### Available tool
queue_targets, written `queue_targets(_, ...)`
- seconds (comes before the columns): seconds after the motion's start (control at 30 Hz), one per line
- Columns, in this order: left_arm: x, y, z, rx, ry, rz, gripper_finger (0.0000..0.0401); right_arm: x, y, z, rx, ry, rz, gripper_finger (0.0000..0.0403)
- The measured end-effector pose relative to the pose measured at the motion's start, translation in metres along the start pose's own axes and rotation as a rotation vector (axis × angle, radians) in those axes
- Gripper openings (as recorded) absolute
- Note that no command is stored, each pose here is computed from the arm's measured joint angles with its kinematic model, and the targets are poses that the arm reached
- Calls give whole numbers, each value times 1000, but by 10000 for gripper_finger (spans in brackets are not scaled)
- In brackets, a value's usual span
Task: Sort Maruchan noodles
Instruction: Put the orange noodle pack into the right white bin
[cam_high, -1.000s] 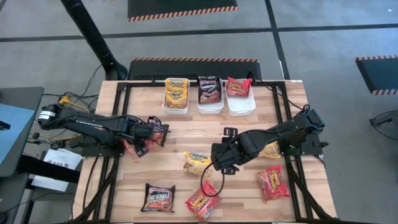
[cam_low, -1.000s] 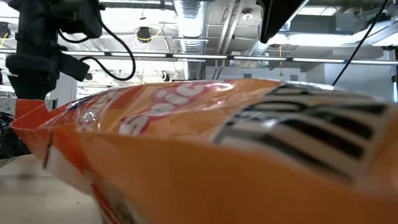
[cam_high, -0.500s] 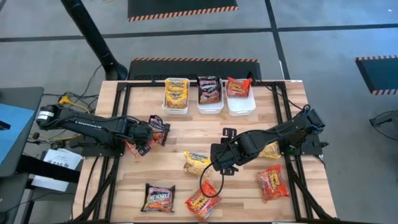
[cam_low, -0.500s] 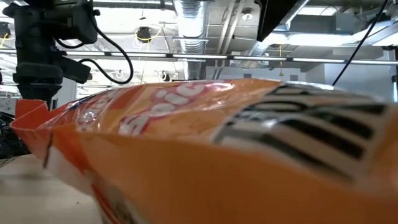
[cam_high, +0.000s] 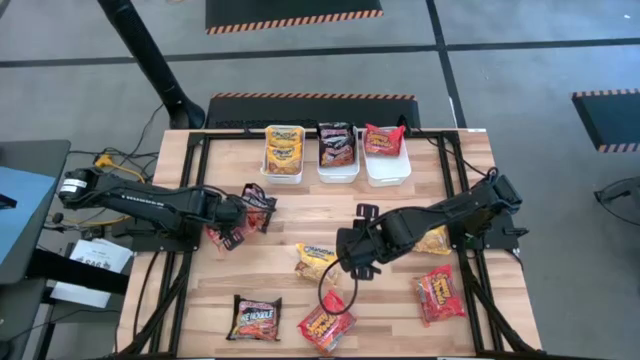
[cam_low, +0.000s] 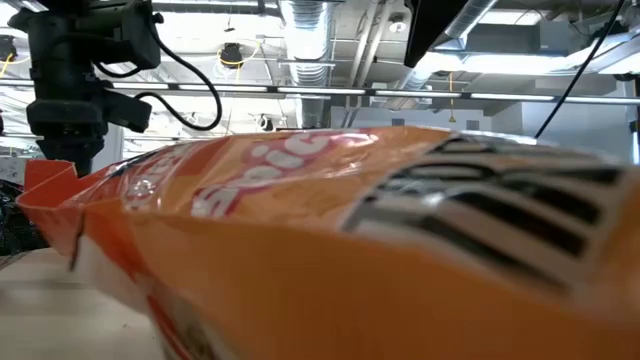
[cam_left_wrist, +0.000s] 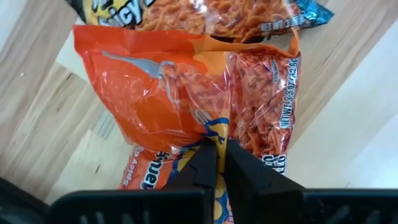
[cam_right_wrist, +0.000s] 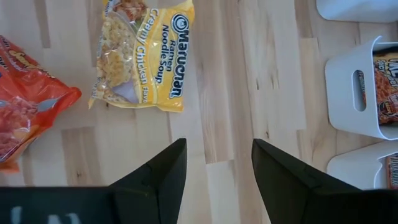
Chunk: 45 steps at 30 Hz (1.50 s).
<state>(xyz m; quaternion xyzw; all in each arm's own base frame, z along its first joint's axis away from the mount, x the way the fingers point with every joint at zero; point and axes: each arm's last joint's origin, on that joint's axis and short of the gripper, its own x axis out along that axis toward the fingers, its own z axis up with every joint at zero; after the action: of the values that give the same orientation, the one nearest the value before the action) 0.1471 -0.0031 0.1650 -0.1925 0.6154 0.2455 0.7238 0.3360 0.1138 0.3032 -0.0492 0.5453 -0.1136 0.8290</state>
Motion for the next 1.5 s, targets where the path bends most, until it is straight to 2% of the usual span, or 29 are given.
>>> queue_targets(0.13,-8,-5,4,29,11,-40,0,2,-5,2,31,3,-7,205)
queue_targets(0.27,-23,-17,9,86,-1,-125,2,4,-10,4,47,7,-13,205)
queue_targets(0.5,-35,-34,11,155,-97,-193,2,8,-19,7,75,9,-19,205)
queue_targets(0.83,-43,-52,15,231,-240,-315,0,6,-30,15,74,27,83,205)
queue_targets(1.13,-46,-56,19,237,-292,-354,0,-10,-39,27,16,-2,252,205)
queue_targets(1.37,-45,-56,19,260,-298,-353,1,-8,-46,29,24,4,249,205)
queue_targets(1.5,-45,-53,23,249,-270,-389,15,-8,-46,29,26,5,248,205)
